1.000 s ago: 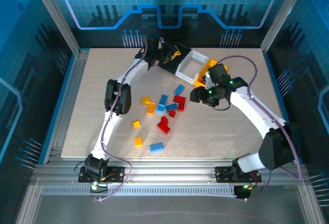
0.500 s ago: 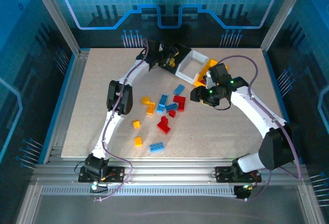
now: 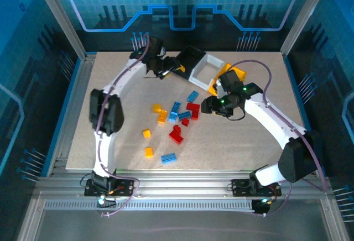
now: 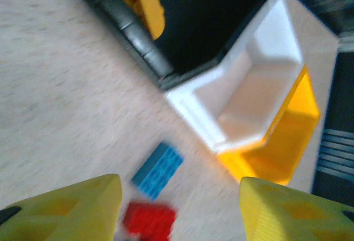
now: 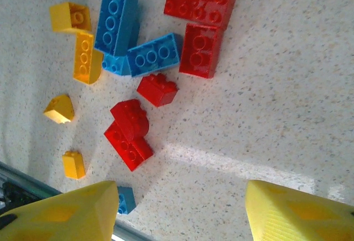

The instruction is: Sort the legos into containers by color

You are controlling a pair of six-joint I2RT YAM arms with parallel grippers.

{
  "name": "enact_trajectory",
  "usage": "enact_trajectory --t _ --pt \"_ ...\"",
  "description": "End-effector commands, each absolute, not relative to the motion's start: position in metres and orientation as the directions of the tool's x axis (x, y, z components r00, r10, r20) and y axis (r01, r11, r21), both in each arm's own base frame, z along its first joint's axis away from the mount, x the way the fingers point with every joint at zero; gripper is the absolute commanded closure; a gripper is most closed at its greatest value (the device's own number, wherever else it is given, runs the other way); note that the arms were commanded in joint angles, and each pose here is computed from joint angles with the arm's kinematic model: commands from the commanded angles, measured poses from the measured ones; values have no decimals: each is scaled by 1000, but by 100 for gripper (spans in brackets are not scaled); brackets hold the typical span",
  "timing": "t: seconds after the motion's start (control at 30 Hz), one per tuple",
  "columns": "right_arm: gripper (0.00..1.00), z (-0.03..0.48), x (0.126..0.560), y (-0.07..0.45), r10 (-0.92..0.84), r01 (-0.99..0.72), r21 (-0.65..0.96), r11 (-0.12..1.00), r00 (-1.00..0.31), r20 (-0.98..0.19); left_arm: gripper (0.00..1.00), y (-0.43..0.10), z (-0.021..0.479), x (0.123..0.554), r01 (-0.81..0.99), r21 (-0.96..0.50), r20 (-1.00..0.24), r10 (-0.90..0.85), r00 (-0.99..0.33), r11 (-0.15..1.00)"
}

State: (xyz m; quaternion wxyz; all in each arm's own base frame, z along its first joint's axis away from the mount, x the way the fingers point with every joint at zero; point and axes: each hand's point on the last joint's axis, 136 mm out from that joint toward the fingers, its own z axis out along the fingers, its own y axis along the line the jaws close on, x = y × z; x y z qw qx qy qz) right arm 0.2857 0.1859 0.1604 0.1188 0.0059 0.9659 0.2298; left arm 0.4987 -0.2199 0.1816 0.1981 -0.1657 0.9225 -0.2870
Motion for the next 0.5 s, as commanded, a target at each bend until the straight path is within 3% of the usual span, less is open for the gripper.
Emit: enact_trajectory --t 0.0,0.27,0.47 --pt "36 155 275 194 35 -56 424 904 -978 -204 40 -180 173 416 -146 -346 -277 -250 -928 927" --pt "36 136 262 221 -27 -100 414 905 -984 -179 34 -130 145 268 -197 -152 -176 -223 -959 969" --pt "36 127 253 239 -83 -145 394 908 -982 -172 33 -113 106 220 -266 -110 -113 -278 -954 958"
